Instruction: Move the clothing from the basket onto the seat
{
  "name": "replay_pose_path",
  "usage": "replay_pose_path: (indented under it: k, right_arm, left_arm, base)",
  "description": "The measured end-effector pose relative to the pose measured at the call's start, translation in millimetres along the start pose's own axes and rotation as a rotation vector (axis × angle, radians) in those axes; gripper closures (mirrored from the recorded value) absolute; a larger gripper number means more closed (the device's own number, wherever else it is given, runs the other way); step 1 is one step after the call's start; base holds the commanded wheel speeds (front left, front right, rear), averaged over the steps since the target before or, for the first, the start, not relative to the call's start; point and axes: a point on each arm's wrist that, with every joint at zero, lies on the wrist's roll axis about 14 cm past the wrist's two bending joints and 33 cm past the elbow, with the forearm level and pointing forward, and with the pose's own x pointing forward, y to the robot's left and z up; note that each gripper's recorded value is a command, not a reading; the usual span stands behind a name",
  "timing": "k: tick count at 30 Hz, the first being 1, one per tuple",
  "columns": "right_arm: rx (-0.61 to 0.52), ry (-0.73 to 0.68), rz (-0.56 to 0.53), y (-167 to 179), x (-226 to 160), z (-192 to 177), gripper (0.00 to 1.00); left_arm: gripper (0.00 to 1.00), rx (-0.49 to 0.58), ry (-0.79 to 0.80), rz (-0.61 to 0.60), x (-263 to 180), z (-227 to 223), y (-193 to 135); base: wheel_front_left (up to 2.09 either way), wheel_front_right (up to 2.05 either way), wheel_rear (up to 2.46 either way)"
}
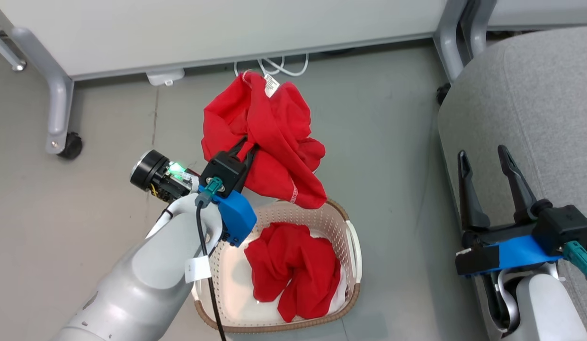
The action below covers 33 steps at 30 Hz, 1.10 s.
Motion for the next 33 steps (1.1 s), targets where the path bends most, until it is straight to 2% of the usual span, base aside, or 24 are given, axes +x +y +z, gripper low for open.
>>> replay_pose_path:
  k: [15,24,33]
  right_arm:
    - [0.023,-0.052,0.004,6.9,-36.8,30.5,0.00]
    - [0.032,-0.062,0.003,8.6,-52.7,36.5,0.00]
    - [0.039,-0.052,0.009,11.3,-56.2,33.0,0.00]
  left_arm:
    - [1.00,0.008,-0.224,0.063,-40.7,80.4,2.2]
    - [1.00,0.024,-0.294,0.048,-55.0,105.4,-9.0]
    - [1.00,0.026,-0.311,0.042,-58.0,110.0,-12.2]
  base:
    - [0.00,0.00,0.00]
    - [0.00,0.00,0.00]
    - [0.00,0.00,0.00]
